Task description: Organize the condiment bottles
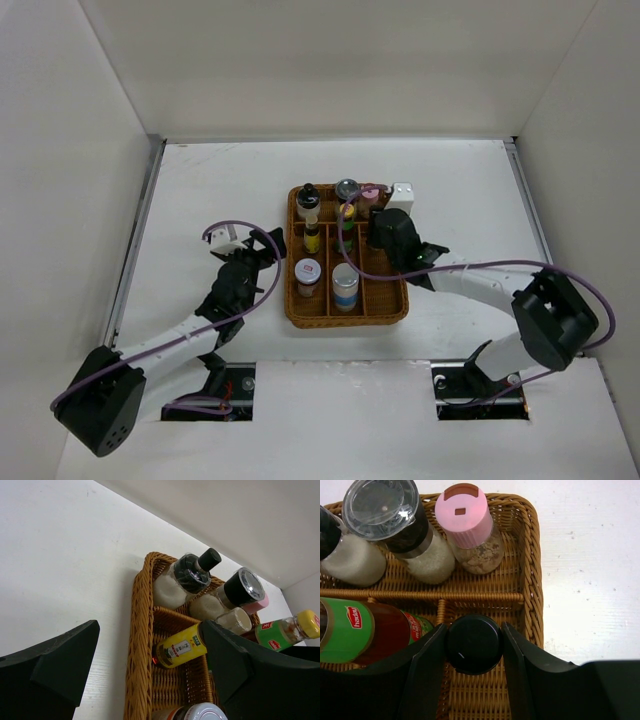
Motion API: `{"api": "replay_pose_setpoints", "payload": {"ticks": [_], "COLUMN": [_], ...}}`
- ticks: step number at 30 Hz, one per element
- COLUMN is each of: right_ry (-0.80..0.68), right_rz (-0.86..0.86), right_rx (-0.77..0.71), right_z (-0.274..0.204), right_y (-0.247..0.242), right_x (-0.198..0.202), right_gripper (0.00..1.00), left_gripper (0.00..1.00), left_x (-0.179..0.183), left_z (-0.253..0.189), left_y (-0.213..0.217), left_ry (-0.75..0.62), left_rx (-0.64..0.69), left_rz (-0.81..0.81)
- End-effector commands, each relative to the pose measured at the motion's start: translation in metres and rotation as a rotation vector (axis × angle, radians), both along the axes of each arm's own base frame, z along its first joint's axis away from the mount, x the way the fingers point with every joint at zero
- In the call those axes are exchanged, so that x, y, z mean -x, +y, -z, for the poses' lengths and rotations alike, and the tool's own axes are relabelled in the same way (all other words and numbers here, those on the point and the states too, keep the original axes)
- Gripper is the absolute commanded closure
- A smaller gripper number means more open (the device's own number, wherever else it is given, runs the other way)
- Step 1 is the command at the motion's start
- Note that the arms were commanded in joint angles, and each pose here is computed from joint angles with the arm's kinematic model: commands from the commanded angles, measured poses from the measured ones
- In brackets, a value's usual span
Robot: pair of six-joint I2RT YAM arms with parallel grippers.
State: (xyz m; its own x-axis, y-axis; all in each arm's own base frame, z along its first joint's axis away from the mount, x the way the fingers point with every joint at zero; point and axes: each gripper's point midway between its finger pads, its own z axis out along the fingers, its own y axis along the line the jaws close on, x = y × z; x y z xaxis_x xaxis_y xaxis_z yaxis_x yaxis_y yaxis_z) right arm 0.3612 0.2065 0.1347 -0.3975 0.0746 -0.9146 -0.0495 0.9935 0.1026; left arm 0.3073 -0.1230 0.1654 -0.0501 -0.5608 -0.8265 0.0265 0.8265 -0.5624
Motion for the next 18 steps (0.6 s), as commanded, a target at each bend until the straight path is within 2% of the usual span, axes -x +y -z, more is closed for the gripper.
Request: {"api": "replay_pose_setpoints", "payload": {"ticks": [1,7,14,15,18], "right_ry": [-0.047,-0.019,-0.056,-0.072,-0.115], "right_rz": [-0.002,-0.002,-0.007,-0.011,-0.019], "right_rx": [-0.048,-0.028,-0.060,-0.072,-0.103], "right_z": [-0.008,0.011,-0.007,-0.016,-0.037], "right_y": [0.009,0.011,0.011,0.011,0.011], "right_x": [-0.007,-0.003,0.002,0.004,0.008], "right_gripper": [0.64,0.56,0.28,0.22,0.12], "left_gripper": [0.15,0.13,0.09,0.08,0.00], "left_x": [-0.002,-0.002,-0.002,-0.003,-0.004], "left_z": [-0.006,-0.006,-0.006,-0.003,-0.001], "left_y": [0.000,0.000,0.003,0.005,0.006], "left_ry": [-0.026,-0.028,-0.025,-0.018,-0.011], "left_rx": [0.031,0.031,0.030,0.024,0.023], "left_rz": [-0.001,-0.001,-0.014,-0.024,-0.030]}}
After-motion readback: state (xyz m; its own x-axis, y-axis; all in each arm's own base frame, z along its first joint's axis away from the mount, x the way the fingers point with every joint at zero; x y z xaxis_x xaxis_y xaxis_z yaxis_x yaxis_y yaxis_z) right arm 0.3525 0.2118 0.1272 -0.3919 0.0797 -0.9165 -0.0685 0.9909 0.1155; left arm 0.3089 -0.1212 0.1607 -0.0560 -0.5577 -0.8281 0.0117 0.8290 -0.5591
